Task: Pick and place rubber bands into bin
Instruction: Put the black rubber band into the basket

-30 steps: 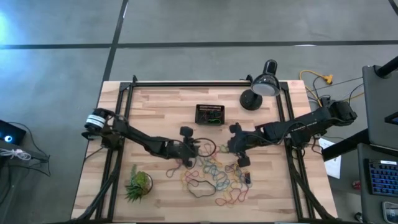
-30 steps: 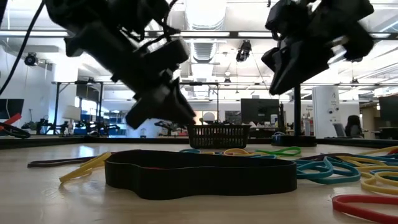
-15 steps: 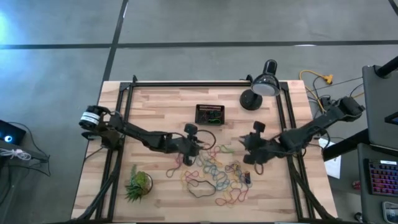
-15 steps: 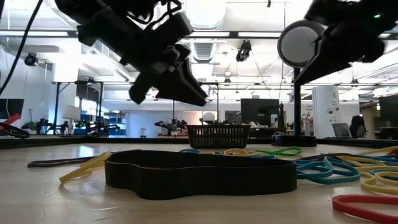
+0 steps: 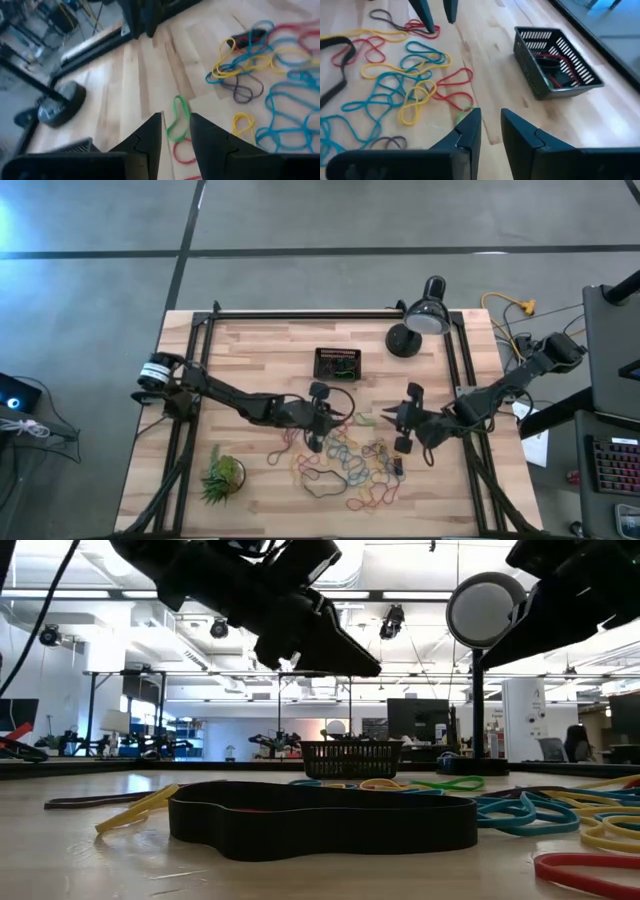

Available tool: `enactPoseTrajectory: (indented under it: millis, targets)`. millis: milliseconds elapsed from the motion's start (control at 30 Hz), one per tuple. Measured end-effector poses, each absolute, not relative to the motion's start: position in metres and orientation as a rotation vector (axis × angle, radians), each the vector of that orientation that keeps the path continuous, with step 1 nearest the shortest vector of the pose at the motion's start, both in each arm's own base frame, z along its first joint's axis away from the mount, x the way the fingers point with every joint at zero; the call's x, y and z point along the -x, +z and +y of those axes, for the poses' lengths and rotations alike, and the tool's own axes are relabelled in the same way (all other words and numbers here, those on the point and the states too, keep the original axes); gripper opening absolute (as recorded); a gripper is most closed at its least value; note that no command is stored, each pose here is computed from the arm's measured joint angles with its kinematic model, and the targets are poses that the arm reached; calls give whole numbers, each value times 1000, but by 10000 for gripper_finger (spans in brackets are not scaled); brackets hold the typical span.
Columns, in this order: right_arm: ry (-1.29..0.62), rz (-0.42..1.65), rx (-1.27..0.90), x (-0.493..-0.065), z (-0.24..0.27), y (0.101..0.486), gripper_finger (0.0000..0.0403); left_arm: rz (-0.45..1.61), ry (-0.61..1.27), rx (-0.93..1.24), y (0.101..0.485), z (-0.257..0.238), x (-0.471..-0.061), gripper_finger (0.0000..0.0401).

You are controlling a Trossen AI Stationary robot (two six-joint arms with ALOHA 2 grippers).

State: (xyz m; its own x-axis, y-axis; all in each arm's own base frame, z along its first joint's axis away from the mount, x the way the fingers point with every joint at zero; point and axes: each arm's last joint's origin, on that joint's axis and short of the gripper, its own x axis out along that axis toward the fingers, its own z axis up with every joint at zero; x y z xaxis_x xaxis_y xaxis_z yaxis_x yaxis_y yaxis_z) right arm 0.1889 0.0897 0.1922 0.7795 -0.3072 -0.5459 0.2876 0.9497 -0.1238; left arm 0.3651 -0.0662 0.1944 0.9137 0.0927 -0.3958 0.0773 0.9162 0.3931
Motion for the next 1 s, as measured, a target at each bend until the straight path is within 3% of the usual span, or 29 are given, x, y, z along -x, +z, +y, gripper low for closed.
enactPoseTrajectory:
  millis: [200, 367, 1000]
  targets:
    - [-248, 623, -31, -187, 97, 190, 68, 633, -263, -218, 177, -82, -345, 86]
    - [-236, 609, -45, -187, 100, 191, 68, 668, -452, -61, 177, -102, -337, 86]
    - [-235, 602, -53, -187, 100, 191, 68, 738, -448, -110, 131, -125, -348, 86]
